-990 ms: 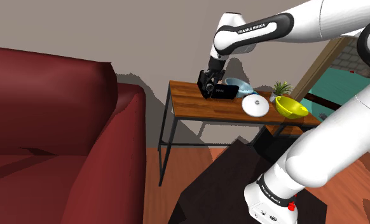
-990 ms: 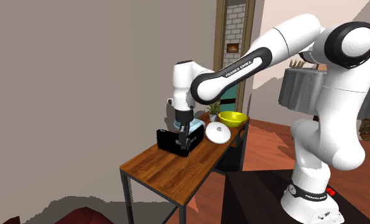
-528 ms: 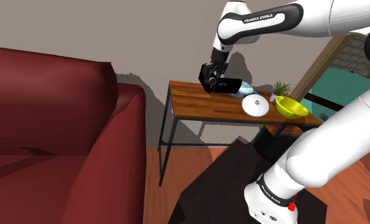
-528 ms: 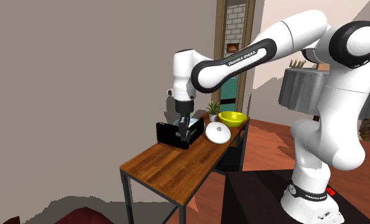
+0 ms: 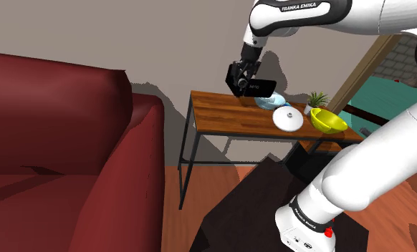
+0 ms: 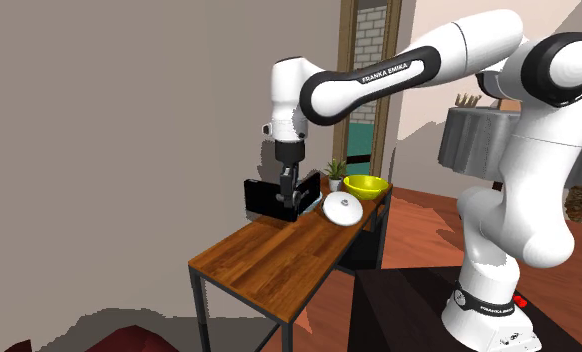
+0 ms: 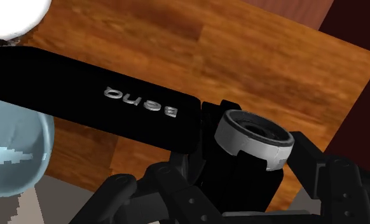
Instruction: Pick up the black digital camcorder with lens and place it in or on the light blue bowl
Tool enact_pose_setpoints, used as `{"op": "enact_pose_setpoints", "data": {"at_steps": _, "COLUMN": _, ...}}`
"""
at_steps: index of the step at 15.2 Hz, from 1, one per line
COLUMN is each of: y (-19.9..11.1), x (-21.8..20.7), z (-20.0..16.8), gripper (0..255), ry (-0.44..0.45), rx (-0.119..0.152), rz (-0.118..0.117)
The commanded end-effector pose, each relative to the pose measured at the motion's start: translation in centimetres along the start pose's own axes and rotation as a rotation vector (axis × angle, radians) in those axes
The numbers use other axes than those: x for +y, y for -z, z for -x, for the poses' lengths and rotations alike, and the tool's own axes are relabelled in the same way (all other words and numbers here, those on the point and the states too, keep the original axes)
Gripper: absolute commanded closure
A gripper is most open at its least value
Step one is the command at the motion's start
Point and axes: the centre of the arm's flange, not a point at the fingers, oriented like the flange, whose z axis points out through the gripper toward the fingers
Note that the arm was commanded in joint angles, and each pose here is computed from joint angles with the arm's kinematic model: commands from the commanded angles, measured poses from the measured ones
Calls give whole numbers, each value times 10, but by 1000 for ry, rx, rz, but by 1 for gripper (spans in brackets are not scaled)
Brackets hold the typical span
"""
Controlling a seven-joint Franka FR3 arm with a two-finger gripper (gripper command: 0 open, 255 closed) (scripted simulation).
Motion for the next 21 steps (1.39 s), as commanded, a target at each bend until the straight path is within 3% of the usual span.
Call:
{"op": "enact_pose_setpoints", "data": {"at_steps": 1, "y": 12, "x": -1, "z": 1, "gripper": 255, "ry": 0, "rx": 1, "rz": 0}}
{"op": "enact_pose_setpoints", "data": {"at_steps": 4, "y": 26, "x": 0, "z": 1, "gripper": 255, "ry": 0, "rx": 1, "rz": 0}}
{"op": "enact_pose_setpoints", "data": {"at_steps": 21, "y": 37, "x": 212, "z": 14, "gripper": 255, "ry": 0, "rx": 1, "rz": 0}}
